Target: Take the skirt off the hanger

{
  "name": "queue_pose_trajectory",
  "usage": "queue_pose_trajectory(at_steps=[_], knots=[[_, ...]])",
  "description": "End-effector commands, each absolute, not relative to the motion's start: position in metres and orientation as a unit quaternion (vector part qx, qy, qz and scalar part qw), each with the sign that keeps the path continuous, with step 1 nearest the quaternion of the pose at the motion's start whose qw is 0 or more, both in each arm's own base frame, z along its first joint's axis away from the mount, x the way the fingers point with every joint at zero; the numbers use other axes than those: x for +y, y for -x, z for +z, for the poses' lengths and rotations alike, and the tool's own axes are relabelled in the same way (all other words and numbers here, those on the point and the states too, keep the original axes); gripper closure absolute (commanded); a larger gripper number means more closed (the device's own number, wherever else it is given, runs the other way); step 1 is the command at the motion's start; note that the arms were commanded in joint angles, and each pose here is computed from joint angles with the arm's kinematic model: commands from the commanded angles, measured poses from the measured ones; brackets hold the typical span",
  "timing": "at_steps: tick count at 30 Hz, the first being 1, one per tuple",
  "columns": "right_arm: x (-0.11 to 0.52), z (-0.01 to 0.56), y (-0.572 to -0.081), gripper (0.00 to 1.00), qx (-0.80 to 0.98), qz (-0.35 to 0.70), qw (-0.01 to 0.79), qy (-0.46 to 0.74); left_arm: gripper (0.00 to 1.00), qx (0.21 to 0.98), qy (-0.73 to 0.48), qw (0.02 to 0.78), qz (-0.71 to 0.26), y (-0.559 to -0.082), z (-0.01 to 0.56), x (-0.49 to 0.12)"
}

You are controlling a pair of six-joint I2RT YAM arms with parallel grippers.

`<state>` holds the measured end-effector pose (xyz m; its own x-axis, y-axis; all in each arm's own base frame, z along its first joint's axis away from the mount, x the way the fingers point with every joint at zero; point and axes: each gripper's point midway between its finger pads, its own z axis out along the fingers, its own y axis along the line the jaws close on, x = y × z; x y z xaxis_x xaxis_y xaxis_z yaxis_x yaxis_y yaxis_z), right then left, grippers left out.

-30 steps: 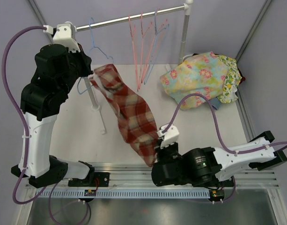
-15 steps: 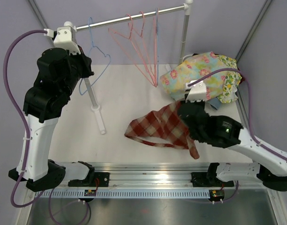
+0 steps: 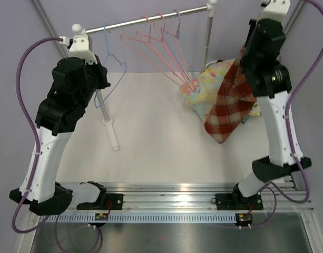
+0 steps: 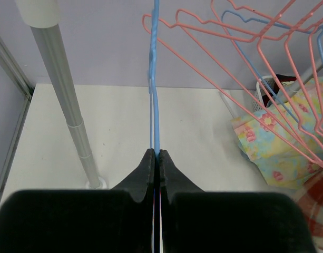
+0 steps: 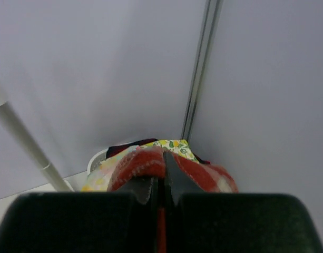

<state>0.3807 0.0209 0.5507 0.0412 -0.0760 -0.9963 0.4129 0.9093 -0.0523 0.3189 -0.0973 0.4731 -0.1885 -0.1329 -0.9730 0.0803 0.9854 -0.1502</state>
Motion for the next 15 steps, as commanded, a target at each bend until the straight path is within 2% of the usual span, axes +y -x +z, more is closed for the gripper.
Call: queue_pose_trajectory(at_steps=[1, 2, 4, 5, 7, 11, 12, 13, 15], knots=[[-0.010, 0.587, -0.420, 1.00, 0.629, -0.140, 0.748, -0.160, 1.00, 0.732, 0.020, 0.674, -0.097, -0.326, 0.499, -0.100], [-0.013, 0.561, -0.459, 1.00, 0.649, -0.146, 0.729, -0.161, 1.00, 0.731, 0.019, 0.675, -0.096, -0.328, 0.501, -0.101], [-0.029, 0.557, -0.486, 1.00, 0.643, -0.128, 0.733, -0.181, 1.00, 0.731, 0.019, 0.676, -0.095, -0.333, 0.500, -0.103], [-0.029, 0.527, -0.519, 1.00, 0.660, -0.127, 0.718, -0.180, 1.00, 0.730, 0.019, 0.676, -0.097, -0.335, 0.499, -0.104], [-0.035, 0.511, -0.548, 1.00, 0.655, -0.090, 0.722, -0.205, 1.00, 0.728, 0.018, 0.678, -0.100, -0.341, 0.499, -0.108], [-0.020, 0.420, -0.612, 1.00, 0.702, -0.042, 0.681, -0.204, 1.00, 0.729, 0.012, 0.677, -0.103, -0.356, 0.501, -0.117], [-0.015, 0.400, -0.618, 0.93, 0.720, -0.033, 0.664, -0.200, 1.00, 0.724, 0.012, 0.681, -0.104, -0.357, 0.507, -0.117], [-0.016, 0.366, -0.615, 0.72, 0.746, -0.037, 0.625, -0.226, 1.00, 0.723, 0.010, 0.683, -0.105, -0.360, 0.509, -0.120], [-0.032, 0.335, -0.596, 0.55, 0.761, -0.070, 0.577, -0.287, 1.00, 0.725, 0.005, 0.682, -0.103, -0.370, 0.507, -0.125]])
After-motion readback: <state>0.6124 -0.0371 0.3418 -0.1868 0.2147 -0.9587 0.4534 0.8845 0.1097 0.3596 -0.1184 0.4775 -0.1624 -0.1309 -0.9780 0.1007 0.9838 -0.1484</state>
